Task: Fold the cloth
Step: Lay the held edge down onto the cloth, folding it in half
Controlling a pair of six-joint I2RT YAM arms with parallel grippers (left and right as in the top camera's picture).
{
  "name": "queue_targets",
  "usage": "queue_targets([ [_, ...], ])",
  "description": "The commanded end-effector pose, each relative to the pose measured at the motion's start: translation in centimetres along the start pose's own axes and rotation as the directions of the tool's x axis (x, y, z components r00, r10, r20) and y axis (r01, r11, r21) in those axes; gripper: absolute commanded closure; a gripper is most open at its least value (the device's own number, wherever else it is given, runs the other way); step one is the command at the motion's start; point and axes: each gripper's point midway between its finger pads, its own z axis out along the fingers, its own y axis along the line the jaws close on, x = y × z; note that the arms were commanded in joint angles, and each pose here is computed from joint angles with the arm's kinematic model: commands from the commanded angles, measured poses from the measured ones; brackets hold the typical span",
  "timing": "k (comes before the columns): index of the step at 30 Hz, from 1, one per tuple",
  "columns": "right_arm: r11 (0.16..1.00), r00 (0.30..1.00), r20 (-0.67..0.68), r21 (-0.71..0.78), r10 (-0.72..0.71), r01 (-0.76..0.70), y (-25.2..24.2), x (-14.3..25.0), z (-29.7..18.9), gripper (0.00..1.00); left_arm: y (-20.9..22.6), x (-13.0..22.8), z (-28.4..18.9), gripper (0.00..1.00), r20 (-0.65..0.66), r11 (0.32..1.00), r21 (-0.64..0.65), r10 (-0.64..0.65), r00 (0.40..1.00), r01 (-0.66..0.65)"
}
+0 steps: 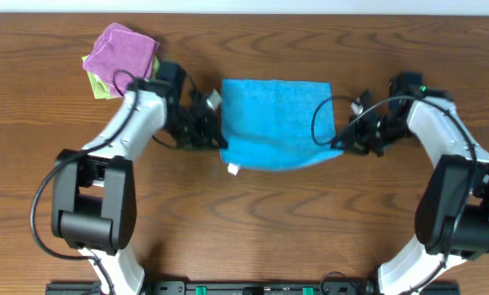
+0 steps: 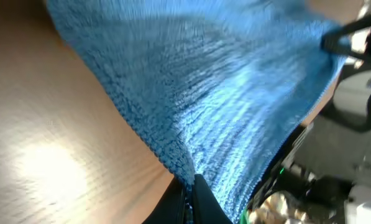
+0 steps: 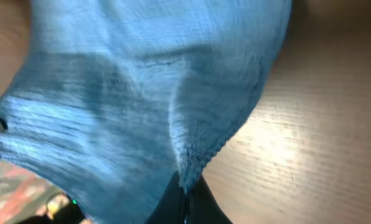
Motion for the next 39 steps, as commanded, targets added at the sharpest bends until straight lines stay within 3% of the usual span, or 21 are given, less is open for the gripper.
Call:
queue_targets([
  [1,1.0,0.999,-0.03,0.002,-0.013,0.013,-0.8,2.3,1.4,0.98,0.7,2.4,2.0,0.94,-0.074,1.0,-0.017,0.004,0.997,-0.005],
  [5,1.0,1.0,-0.026,0.007,-0.015,0.015,-1.4,4.4,2.0,0.99,0.7,4.0,3.3,0.94,-0.119,1.0,-0.02,-0.002,0.993,0.0],
  [10,0.998,0.998,0.028,0.041,-0.049,0.047,-1.4,4.9,1.3,0.99,0.3,3.5,3.3,0.94,-0.098,1.0,-0.019,-0.004,0.995,0.002],
  [25,0.995,0.942,0.32,0.036,-0.096,0.089,0.6,-2.4,-0.1,0.98,-0.1,-3.4,-0.7,0.94,0.243,0.991,-0.071,-0.093,0.966,0.114],
  [39,0.984,0.831,0.531,0.142,-0.166,0.106,3.4,-8.7,-2.8,0.99,0.3,-9.2,-3.1,0.94,0.48,0.989,-0.113,-0.029,0.877,0.094],
])
